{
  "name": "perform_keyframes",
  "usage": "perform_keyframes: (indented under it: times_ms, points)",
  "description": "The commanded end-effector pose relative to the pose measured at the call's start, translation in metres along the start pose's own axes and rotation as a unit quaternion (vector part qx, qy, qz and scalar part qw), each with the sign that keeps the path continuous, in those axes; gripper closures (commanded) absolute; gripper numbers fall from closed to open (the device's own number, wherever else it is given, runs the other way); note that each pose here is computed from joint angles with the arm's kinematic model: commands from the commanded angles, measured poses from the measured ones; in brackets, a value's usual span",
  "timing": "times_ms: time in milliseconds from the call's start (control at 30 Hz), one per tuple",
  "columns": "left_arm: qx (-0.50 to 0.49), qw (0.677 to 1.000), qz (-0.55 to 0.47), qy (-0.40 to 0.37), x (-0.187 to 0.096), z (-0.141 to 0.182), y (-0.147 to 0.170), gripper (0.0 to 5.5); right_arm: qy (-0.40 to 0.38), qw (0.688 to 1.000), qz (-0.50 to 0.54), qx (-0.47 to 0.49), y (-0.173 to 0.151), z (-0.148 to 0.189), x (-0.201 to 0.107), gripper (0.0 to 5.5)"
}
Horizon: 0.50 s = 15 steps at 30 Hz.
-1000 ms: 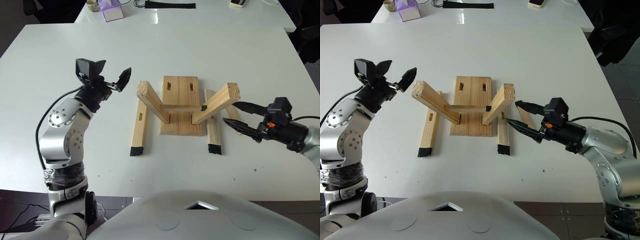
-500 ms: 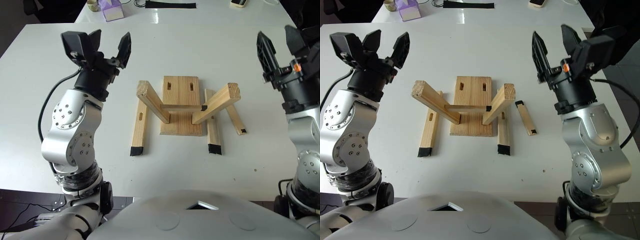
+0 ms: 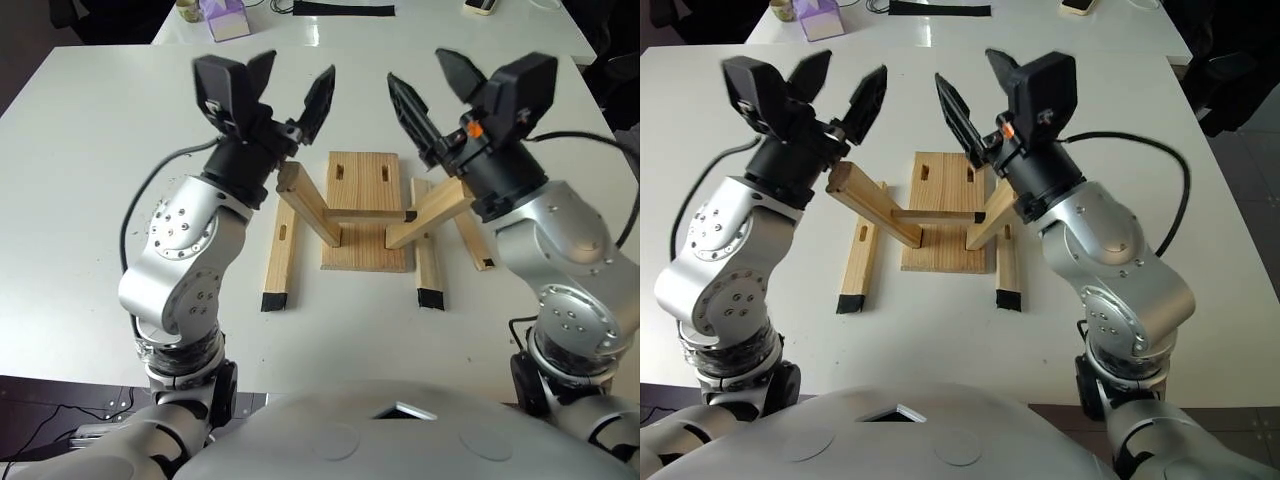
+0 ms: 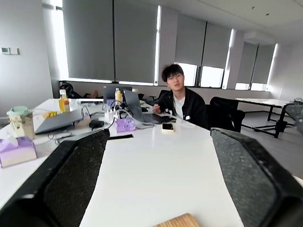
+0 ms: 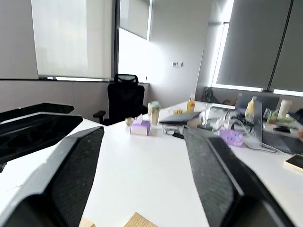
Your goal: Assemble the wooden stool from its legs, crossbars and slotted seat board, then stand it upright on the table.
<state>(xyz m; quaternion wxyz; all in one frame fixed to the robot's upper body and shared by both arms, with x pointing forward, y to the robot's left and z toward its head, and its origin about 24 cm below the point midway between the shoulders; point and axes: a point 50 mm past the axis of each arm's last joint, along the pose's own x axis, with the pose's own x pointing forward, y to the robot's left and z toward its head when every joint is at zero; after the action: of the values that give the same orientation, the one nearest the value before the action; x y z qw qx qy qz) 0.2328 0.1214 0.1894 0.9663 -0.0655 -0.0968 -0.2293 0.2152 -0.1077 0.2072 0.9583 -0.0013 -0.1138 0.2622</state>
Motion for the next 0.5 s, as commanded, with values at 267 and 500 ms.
perform_keyframes:
  times_ms: [267,500]
  points:
    - [-0.003,0.996,0.057,-0.067,0.015,0.025,0.017,1.53,-0.155,0.985,-0.076,-0.012,-0.016,0.042,0.008,2.40]
    - [0.125,0.967,0.201,0.094,-0.065,-0.030,0.053,0.92,-0.027,0.937,-0.332,-0.105,-0.067,-0.002,-0.062,2.24]
